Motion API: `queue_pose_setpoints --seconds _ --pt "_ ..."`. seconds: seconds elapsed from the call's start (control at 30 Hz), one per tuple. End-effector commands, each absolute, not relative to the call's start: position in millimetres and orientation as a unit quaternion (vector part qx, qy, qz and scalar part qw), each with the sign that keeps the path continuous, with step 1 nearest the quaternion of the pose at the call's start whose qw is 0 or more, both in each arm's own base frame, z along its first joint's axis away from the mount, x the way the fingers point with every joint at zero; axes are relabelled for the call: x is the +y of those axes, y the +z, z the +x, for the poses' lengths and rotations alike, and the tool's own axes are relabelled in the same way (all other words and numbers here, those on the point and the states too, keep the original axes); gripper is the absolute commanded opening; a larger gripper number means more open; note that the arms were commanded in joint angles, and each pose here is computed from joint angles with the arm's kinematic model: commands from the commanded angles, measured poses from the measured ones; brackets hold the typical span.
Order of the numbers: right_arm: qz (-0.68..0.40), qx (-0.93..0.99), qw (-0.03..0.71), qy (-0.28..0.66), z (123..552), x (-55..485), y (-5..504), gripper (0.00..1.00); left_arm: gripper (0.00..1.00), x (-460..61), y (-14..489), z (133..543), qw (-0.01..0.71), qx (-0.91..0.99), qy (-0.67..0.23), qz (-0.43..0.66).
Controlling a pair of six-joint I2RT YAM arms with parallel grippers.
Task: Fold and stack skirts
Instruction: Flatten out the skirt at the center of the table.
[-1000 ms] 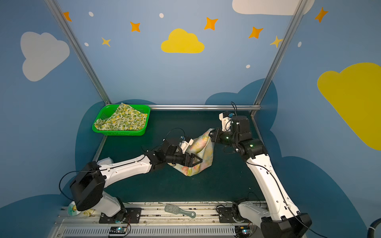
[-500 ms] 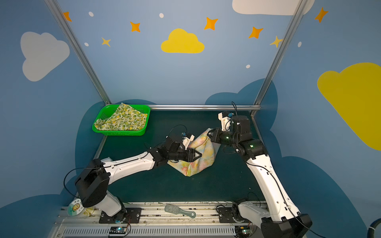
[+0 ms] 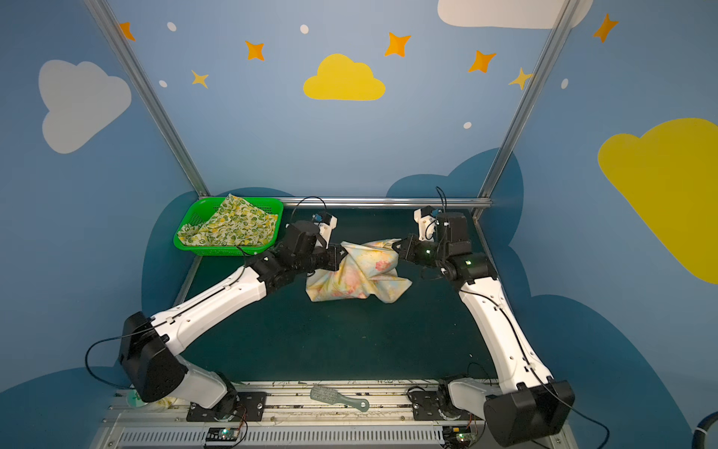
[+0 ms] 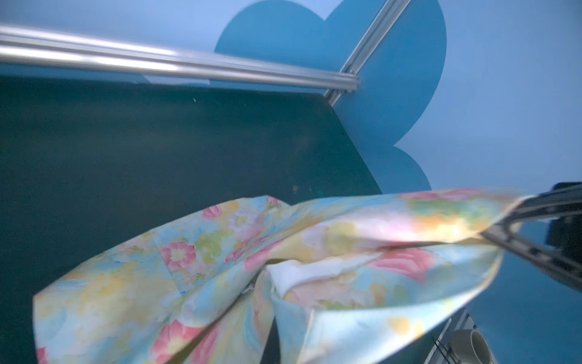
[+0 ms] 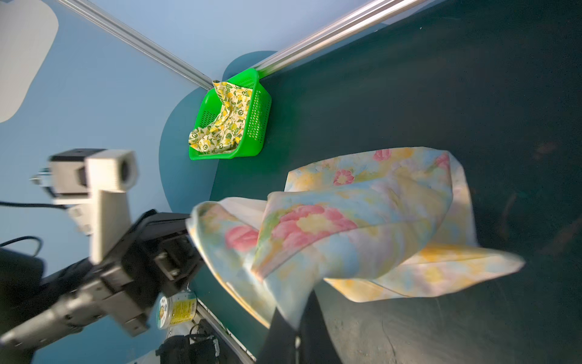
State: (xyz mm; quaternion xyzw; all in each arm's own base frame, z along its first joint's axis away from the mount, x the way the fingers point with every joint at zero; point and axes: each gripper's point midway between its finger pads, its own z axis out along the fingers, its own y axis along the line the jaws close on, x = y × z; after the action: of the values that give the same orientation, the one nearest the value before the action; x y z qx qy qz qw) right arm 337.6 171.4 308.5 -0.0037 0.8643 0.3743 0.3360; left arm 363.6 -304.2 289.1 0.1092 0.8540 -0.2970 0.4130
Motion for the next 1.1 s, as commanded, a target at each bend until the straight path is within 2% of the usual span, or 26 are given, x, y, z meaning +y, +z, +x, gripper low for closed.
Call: queue_pose_setpoints --seconds 0.0,0.23,0.33,0.43,0.57,0.7,0.83,0.93,0.97,1.07 --pt "0.005 0.853 0.393 0.343 380.8 151.9 334.2 0.0 0.04 -245.4 296.0 403.7 0.432 0.879 -0.185 0.074" --pt "-0.008 0.835 0.427 0.347 450.6 143.0 382.7 0.0 0.04 -232.2 360.7 466.5 0.484 0.863 -0.118 0.086" --pt "-0.026 0.828 0.444 0.341 458.4 142.2 402.4 0.0 0.04 -227.7 388.2 476.8 0.507 0.852 -0.095 0.086" --pt "-0.036 0.83 0.443 0.338 454.8 143.0 401.2 0.0 0.04 -232.2 389.7 470.5 0.497 0.855 -0.1 0.109" --pt "-0.036 0.847 0.411 0.336 435.5 146.7 356.5 0.0 0.04 -253.7 345.0 443.7 0.446 0.876 -0.138 0.119" --pt "-0.015 0.874 0.367 0.319 402.8 147.9 281.3 0.0 0.04 -277.3 266.8 397.0 0.394 0.897 -0.161 0.116" --pt "0.016 0.898 0.313 0.308 359.8 150.4 203.7 0.0 0.05 -288.1 181.8 344.6 0.307 0.925 -0.206 0.09" --pt "0.023 0.908 0.294 0.299 329.6 154.8 164.9 0.0 0.07 -295.8 135.5 308.3 0.254 0.936 -0.229 0.081" --pt "0.021 0.91 0.29 0.296 319.7 157.0 153.9 0.0 0.07 -295.2 125.2 299.7 0.245 0.939 -0.225 0.083" --pt "0.02 0.919 0.277 0.28 295.7 156.4 131.9 0.0 0.2 -297.0 111.4 280.0 0.214 0.943 -0.238 0.091"
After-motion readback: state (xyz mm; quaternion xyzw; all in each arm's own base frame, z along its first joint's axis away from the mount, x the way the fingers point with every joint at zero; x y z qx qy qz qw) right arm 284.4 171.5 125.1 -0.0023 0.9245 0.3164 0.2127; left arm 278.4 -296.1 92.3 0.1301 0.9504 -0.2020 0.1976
